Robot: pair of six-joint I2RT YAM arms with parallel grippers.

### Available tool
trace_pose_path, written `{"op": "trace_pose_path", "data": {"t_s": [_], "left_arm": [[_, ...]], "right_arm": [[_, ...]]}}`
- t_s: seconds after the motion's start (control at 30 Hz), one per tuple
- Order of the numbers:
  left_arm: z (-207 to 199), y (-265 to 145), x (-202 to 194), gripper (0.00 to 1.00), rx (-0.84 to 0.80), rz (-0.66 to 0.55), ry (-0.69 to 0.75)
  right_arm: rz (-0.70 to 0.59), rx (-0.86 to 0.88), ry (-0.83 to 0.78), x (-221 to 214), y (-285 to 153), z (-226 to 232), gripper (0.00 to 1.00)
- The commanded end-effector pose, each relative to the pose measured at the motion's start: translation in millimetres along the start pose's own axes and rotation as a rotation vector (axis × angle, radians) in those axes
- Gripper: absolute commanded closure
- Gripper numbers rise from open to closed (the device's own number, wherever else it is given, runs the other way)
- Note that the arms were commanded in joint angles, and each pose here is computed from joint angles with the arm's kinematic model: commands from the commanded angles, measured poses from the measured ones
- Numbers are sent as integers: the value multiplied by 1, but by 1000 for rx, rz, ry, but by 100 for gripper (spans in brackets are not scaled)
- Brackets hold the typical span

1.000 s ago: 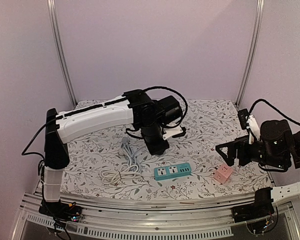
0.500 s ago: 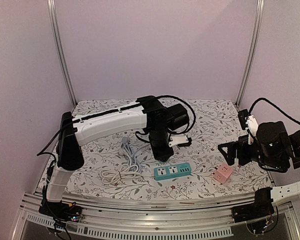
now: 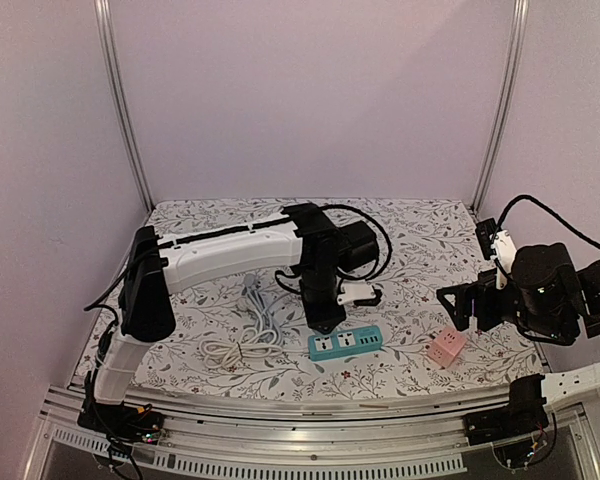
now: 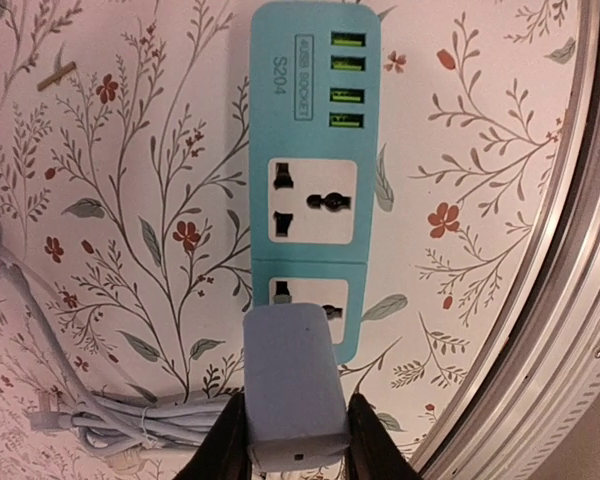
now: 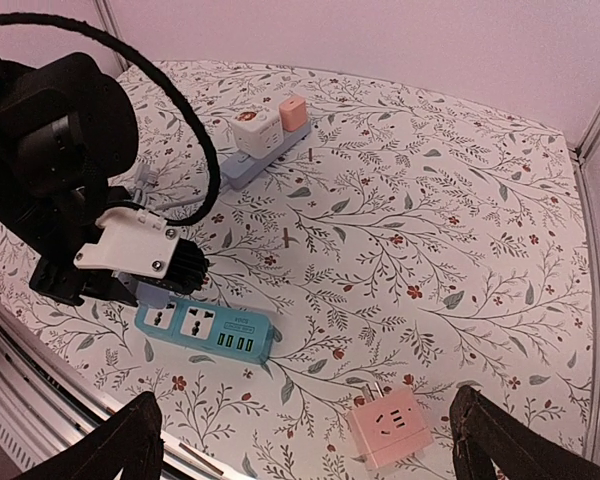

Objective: Insert the plug

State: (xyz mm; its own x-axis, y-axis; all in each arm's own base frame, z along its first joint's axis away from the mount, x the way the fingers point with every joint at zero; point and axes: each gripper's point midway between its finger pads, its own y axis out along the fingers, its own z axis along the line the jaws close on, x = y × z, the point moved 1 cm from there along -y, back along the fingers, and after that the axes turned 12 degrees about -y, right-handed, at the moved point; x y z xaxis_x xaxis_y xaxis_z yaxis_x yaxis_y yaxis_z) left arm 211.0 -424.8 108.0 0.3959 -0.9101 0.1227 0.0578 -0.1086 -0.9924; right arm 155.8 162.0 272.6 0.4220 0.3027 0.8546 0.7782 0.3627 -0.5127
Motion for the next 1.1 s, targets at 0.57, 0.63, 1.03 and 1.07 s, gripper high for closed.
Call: {"op": "trace_pose_path", "data": {"t_s": [0.57,0.63,1.03,1.07], "left_arm": [[7,5,-72,100,1,300,-26],[8,6,-73,100,3,307,-28],[10,18,-70,99,-7,326,-24],[10,19,-70,99,-6,326,-22]], "right_arm": [[-2,-20,-23,-1,1,-2,1],[-2,-20,-24,-1,1,-2,1],[3,-22,-30,-2,2,-1,1],[3,-23,-30,-2,2,-1,1]]}}
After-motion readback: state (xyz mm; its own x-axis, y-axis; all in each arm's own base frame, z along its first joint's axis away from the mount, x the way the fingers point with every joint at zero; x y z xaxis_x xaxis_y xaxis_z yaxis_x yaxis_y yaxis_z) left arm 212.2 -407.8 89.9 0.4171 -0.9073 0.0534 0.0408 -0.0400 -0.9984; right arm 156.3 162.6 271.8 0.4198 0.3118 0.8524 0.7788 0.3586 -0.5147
